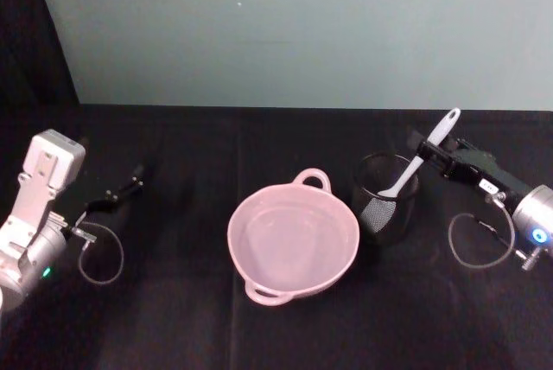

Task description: Use the one hand to pick up the spoon and stir the clear water in the bowl.

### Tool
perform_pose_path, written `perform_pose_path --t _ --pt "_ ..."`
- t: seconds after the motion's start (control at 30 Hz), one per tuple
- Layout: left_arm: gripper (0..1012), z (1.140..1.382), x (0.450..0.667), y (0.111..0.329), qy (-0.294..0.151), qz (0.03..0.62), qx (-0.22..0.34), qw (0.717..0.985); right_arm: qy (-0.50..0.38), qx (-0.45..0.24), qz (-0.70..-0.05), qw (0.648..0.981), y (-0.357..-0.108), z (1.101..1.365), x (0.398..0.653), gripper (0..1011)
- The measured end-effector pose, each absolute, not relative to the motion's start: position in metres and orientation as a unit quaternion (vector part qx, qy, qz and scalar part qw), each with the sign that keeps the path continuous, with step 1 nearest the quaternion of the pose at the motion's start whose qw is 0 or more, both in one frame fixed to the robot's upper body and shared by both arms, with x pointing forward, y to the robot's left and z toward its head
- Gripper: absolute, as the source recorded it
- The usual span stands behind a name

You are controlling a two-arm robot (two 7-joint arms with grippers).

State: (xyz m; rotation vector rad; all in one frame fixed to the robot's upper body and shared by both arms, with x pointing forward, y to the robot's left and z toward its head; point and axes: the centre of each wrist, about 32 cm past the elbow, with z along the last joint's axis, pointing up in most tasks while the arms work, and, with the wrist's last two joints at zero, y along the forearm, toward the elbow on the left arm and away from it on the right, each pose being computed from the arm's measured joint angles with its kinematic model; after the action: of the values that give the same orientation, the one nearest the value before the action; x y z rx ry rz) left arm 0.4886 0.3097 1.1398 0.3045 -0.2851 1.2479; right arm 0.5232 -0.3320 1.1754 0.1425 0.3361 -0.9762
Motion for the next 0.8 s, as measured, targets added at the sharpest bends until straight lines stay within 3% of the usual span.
perform_pose_path --t 0.13,0.33,0.57,0.8 --pt "1005 1.140 0.489 0.310 -0.132 0.580 0.141 0.791 0.158 0.064 -0.470 0.866 -0.335 1.175 0.518 863" --pt "1005 1.140 0.489 0.310 -0.132 0.580 0.141 0.791 0.143 0.055 -0.480 0.864 -0.342 1.181 0.505 1002" --pt "1005 1.140 0.489 0.310 -0.132 0.580 0.141 0.791 0.089 0.005 -0.507 0.857 -0.348 1.202 0.480 1002" --pt "1005 1.140 0.489 0.310 -0.132 0.580 0.141 0.791 0.025 -0.067 -0.574 0.816 -0.347 1.210 0.468 1002"
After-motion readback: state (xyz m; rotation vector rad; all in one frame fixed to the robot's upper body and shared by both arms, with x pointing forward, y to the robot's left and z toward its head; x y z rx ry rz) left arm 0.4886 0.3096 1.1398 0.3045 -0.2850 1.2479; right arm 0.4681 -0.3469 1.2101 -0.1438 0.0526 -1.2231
